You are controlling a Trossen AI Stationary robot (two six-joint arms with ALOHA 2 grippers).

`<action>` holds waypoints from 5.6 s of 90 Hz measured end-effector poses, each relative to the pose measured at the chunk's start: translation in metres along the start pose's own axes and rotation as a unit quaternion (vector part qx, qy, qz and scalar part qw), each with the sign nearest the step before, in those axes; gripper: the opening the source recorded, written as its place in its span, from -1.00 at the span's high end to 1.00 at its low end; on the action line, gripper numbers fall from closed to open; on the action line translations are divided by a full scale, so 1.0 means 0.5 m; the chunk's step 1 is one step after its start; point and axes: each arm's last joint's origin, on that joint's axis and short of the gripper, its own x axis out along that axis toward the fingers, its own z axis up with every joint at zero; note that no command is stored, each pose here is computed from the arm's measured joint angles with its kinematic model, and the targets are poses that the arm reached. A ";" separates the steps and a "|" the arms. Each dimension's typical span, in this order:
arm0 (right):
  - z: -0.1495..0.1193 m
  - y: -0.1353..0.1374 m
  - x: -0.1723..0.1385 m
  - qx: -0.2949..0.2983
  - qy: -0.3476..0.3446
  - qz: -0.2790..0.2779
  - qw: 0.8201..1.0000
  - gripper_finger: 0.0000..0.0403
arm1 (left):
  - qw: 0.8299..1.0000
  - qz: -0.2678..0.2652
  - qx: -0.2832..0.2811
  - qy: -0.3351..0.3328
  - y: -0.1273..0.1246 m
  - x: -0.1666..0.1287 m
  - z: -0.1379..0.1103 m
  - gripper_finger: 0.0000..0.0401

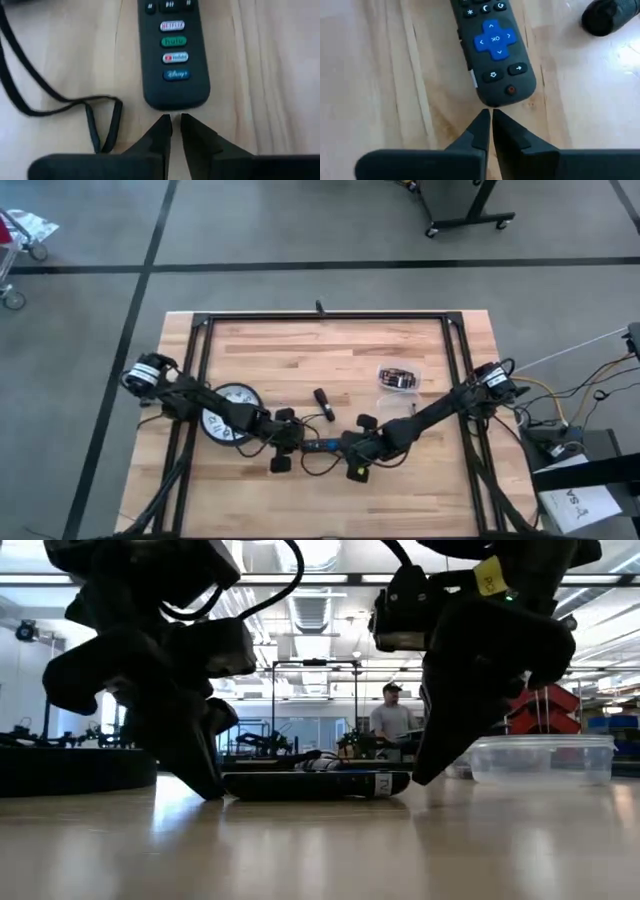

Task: Insert battery
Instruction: Adjust the black remote's, then adjust the transparent bin, then return to Home Position

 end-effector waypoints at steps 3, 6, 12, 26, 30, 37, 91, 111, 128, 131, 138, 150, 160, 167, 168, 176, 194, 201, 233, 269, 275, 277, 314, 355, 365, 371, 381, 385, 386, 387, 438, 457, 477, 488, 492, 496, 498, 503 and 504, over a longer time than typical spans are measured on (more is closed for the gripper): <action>0.000 0.000 0.000 0.000 0.000 0.000 1.000 0.99 | 1.000 0.000 0.000 -0.006 0.000 0.001 0.002 0.88; -0.001 0.000 0.001 -0.001 0.002 0.000 1.000 1.00 | 1.000 0.002 -0.001 -0.011 -0.001 0.001 0.003 0.88; -0.003 0.000 0.005 -0.002 0.004 0.001 1.000 0.99 | 1.000 0.002 -0.001 -0.020 -0.002 0.002 0.006 0.89; -0.002 0.006 0.016 0.000 -0.004 0.012 1.000 0.99 | 0.999 -0.004 -0.003 -0.048 -0.004 0.005 0.015 0.89; 0.005 0.009 0.018 0.004 -0.016 0.017 1.000 0.99 | 0.998 -0.006 -0.005 -0.067 -0.005 0.004 0.025 0.89; 0.002 0.007 0.021 0.004 -0.013 0.012 1.000 0.99 | 0.998 -0.002 -0.006 -0.069 -0.004 0.007 0.025 0.89; -0.002 -0.021 0.008 -0.008 0.064 -0.046 0.997 0.99 | 0.999 -0.006 -0.027 -0.024 -0.007 0.011 0.005 0.89; 0.026 -0.045 0.030 -0.003 0.031 -0.042 0.999 0.99 | 0.998 -0.038 -0.039 -0.020 -0.049 0.001 -0.006 0.89; 0.055 -0.053 0.030 -0.004 -0.038 -0.059 0.997 0.99 | 0.996 -0.074 -0.044 -0.028 -0.106 -0.007 -0.022 0.89; 0.058 -0.051 0.028 -0.005 -0.044 -0.057 0.997 0.99 | 0.996 -0.076 -0.045 -0.027 -0.115 -0.008 -0.025 0.89; 0.061 -0.051 0.025 -0.010 -0.043 -0.057 0.997 0.99 | 0.995 -0.076 -0.049 -0.032 -0.131 -0.013 -0.031 0.89; 0.059 -0.045 0.013 -0.014 -0.041 -0.056 0.997 0.99 | 0.995 -0.079 -0.051 -0.044 -0.151 -0.025 -0.036 0.89; 0.049 -0.031 -0.012 -0.024 -0.033 -0.052 0.998 0.99 | 0.993 -0.082 -0.053 -0.060 -0.158 -0.040 -0.031 0.89; 0.038 -0.025 -0.038 -0.032 -0.025 -0.060 0.997 0.99 | 0.991 -0.091 -0.055 -0.075 -0.161 -0.053 -0.023 0.89; 0.037 -0.025 -0.042 -0.033 -0.025 -0.064 0.997 0.99 | 0.991 -0.092 -0.056 -0.078 -0.161 -0.055 -0.022 0.89; 0.026 -0.027 -0.077 -0.033 -0.030 -0.104 0.994 0.99 | 0.988 -0.100 -0.054 -0.106 -0.163 -0.075 -0.009 0.89; -0.002 -0.057 -0.136 -0.030 0.004 -0.156 0.987 0.99 | 0.980 -0.101 -0.040 -0.169 -0.162 -0.129 0.016 0.89; -0.006 -0.074 -0.151 -0.033 0.018 -0.168 0.985 0.99 | 0.977 -0.095 -0.034 -0.188 -0.160 -0.146 0.023 0.89; -0.008 -0.194 -0.198 -0.045 0.079 -0.202 0.975 0.99 | 0.975 -0.085 -0.006 -0.205 -0.154 -0.162 0.029 0.89; 0.015 -0.302 -0.193 -0.058 0.164 -0.064 0.983 0.26 | 0.979 -0.047 -0.009 -0.197 -0.127 -0.146 0.036 0.89; 0.016 -0.317 -0.191 -0.066 0.170 -0.045 0.982 0.14 | 0.979 -0.046 -0.009 -0.196 -0.126 -0.145 0.036 0.89; 0.016 -0.321 -0.190 -0.067 0.172 -0.039 0.982 0.10 | 0.980 -0.046 -0.009 -0.196 -0.126 -0.145 0.036 0.89; -0.048 -0.395 -0.148 -0.032 0.235 -0.042 0.970 -0.08 | 0.978 -0.013 -0.002 -0.207 -0.122 -0.145 0.037 0.89; -0.129 -0.396 -0.130 0.104 0.327 -0.074 0.936 0.07 | 0.982 -0.001 0.005 -0.191 -0.119 -0.142 0.029 0.89; -0.142 -0.391 -0.141 0.131 0.364 -0.093 0.917 0.11 | 0.983 0.001 0.005 -0.185 -0.118 -0.141 0.027 0.89; -0.151 -0.385 -0.149 0.134 0.391 -0.102 0.905 0.14 | 0.983 0.002 0.003 -0.182 -0.117 -0.141 0.026 0.89; -0.166 -0.371 -0.161 0.132 0.430 -0.119 0.885 0.17 | 0.984 -0.001 -0.005 -0.178 -0.119 -0.141 0.023 0.89; -0.172 -0.366 -0.165 0.129 0.443 -0.125 0.878 0.19 | 0.984 -0.003 -0.004 -0.177 -0.122 -0.141 0.021 0.89; -0.173 -0.364 -0.166 0.128 0.447 -0.127 0.876 0.19 | 0.984 -0.003 -0.004 -0.177 -0.123 -0.141 0.020 0.89; -0.174 -0.362 -0.167 0.127 0.450 -0.129 0.875 0.20 | 0.984 -0.004 -0.004 -0.177 -0.124 -0.141 0.019 0.89; -0.122 -0.305 -0.204 0.051 0.354 -0.124 0.926 0.48 | 0.958 -0.013 0.016 -0.287 -0.129 -0.250 0.009 0.89; -0.066 -0.278 -0.206 0.000 0.078 -0.042 0.996 0.70 | 0.922 -0.056 -0.009 -0.383 -0.084 -0.283 -0.053 0.89; -0.061 -0.243 -0.217 -0.080 -0.131 0.029 0.988 0.94 | 0.889 0.001 -0.072 -0.453 -0.033 -0.272 -0.120 0.89; -0.087 -0.238 -0.212 -0.094 -0.211 0.071 0.970 0.99 | 0.882 0.050 -0.097 -0.458 -0.011 -0.260 -0.141 0.89; -0.099 -0.240 -0.210 -0.094 -0.230 0.089 0.965 0.98 | 0.881 0.057 -0.101 -0.458 -0.006 -0.259 -0.142 0.89; -0.111 -0.242 -0.208 -0.094 -0.245 0.107 0.959 0.98 | 0.879 0.061 -0.104 -0.461 -0.003 -0.259 -0.139 0.89; -0.117 -0.244 -0.208 -0.094 -0.252 0.114 0.956 0.99 | 0.878 0.063 -0.106 -0.462 -0.001 -0.260 -0.138 0.89; -0.128 -0.247 -0.211 -0.093 -0.273 0.128 0.949 1.00 | 0.875 0.070 -0.106 -0.468 0.005 -0.265 -0.136 0.89; -0.131 -0.248 -0.211 -0.093 -0.276 0.131 0.948 1.00 | 0.874 0.071 -0.105 -0.469 0.006 -0.266 -0.135 0.89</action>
